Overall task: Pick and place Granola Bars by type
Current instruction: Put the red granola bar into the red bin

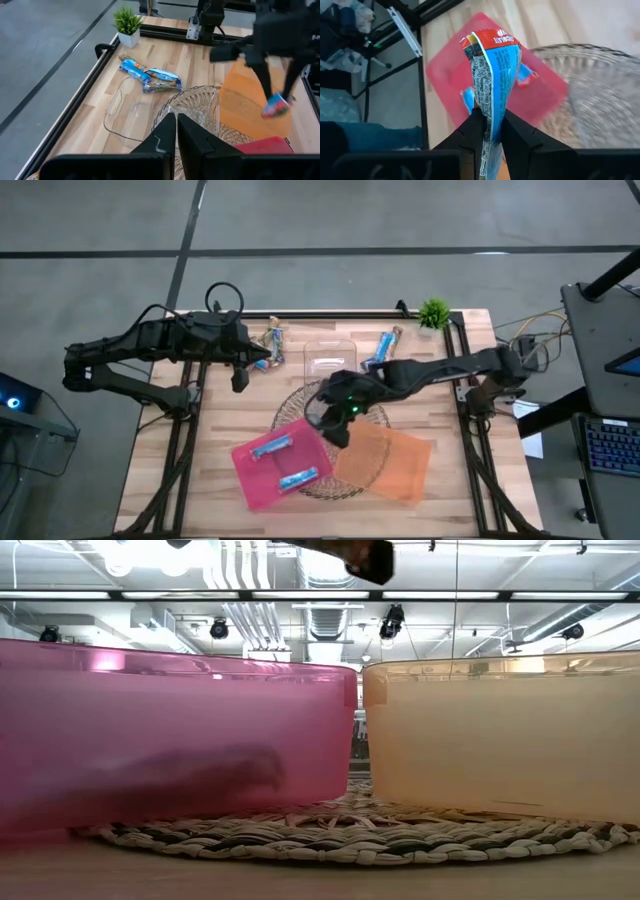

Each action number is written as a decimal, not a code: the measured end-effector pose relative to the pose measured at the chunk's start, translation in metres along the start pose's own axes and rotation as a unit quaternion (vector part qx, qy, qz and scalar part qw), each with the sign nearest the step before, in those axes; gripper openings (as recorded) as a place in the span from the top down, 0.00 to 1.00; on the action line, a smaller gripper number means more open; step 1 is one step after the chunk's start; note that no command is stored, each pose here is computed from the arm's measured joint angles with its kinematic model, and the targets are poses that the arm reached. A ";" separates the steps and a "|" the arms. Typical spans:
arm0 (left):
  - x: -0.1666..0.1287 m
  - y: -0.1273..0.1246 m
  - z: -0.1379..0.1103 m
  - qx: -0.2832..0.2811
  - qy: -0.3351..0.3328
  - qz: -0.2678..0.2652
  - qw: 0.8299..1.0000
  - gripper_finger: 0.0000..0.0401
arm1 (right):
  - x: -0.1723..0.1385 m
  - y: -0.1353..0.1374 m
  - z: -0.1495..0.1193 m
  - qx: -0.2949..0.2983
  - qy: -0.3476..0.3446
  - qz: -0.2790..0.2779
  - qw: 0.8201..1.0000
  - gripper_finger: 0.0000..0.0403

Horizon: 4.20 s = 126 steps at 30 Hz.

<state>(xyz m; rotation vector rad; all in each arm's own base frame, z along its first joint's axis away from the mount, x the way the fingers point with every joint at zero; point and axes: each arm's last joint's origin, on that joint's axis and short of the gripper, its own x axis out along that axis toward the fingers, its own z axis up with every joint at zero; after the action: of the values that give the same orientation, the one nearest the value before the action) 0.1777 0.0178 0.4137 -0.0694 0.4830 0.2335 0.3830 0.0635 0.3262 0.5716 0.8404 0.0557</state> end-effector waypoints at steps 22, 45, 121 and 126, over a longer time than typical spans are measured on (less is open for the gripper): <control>-0.001 0.000 0.000 0.004 0.002 0.000 1.000 1.00 | 0.082 0.014 0.002 0.084 0.036 0.025 0.996 0.87; -0.001 0.000 0.000 0.006 0.001 0.000 1.000 1.00 | 0.084 0.012 0.000 0.088 0.038 0.020 0.995 0.87; -0.001 0.000 0.000 -0.006 -0.001 0.000 1.000 1.00 | -0.243 0.005 -0.034 -0.097 -0.194 -0.109 0.970 0.98; -0.001 0.000 0.000 -0.006 -0.003 0.000 1.000 1.00 | -0.269 -0.004 -0.052 -0.096 -0.195 -0.139 0.966 0.98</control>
<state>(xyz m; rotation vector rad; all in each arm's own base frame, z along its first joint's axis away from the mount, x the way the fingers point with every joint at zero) 0.1773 0.0178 0.4144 -0.0808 0.4752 0.2365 0.1635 0.0125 0.4815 0.2641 0.5172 -0.2252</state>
